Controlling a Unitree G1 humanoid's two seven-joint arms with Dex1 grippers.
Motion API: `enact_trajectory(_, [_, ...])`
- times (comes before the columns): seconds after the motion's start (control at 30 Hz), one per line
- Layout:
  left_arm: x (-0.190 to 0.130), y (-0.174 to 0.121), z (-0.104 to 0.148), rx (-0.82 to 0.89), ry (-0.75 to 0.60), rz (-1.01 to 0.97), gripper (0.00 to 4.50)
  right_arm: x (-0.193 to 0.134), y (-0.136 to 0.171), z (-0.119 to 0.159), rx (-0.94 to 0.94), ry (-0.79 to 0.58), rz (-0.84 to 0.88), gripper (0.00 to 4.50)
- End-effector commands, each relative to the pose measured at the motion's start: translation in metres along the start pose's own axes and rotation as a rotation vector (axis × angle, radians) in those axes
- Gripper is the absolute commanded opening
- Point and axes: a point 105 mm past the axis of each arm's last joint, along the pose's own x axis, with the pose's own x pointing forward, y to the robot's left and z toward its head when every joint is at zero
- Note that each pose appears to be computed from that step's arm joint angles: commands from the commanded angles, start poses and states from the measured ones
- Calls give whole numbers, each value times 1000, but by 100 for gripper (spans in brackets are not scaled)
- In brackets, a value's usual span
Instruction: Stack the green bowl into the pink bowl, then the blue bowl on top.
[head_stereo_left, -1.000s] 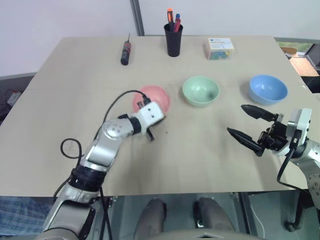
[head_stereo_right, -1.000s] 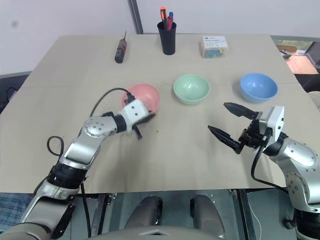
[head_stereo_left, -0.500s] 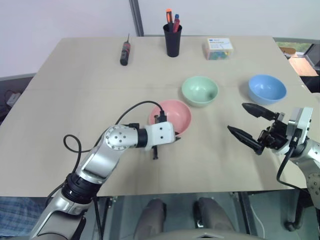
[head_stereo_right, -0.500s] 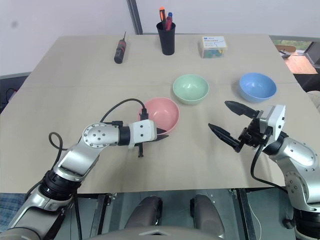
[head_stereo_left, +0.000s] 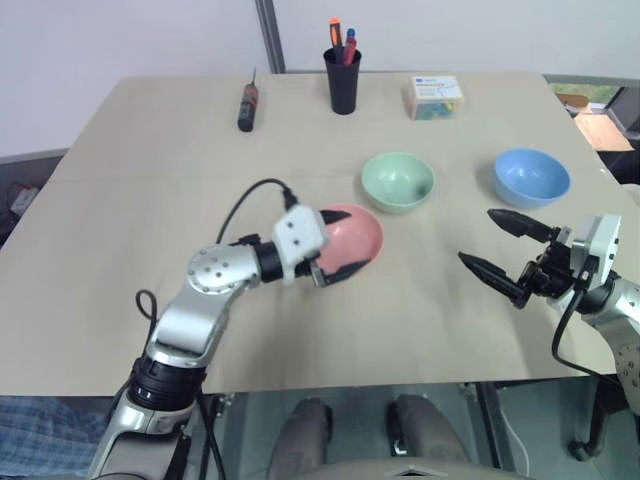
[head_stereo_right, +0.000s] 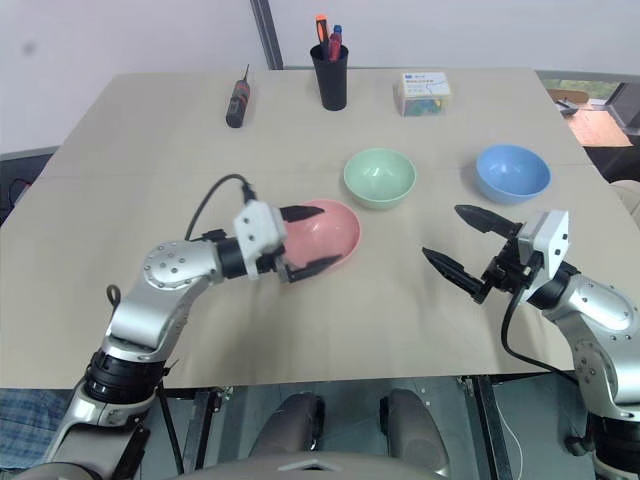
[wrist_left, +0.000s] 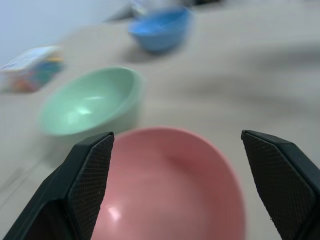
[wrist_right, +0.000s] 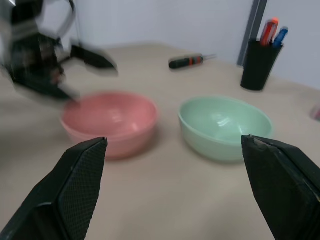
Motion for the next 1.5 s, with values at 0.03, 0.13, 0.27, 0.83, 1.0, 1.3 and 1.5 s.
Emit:
enact_trajectory(0.03, [-31,25,9,-87,-65,165,441,13,-14,-3,-97,63,6,450])
enact_trajectory(0.13, [-50,25,3,-114,-58,202,441,26,-27,-11,-182,103,18,450])
enact_trajectory(0.27, [-64,15,9,-137,-94,179,441,50,-40,-13,-235,116,32,450])
enact_trajectory(0.83, [-125,-1,0,-102,-2,122,441,141,-65,-26,-586,299,179,450])
enact_trajectory(1.0, [-125,-4,-3,-101,10,113,441,159,-51,-29,-646,325,273,450])
enact_trajectory(1.3, [-122,-5,0,-99,-3,93,450,175,-54,-28,-634,406,280,143])
enact_trajectory(1.5, [-123,-6,-1,-101,4,74,450,174,-53,-28,-633,414,302,10])
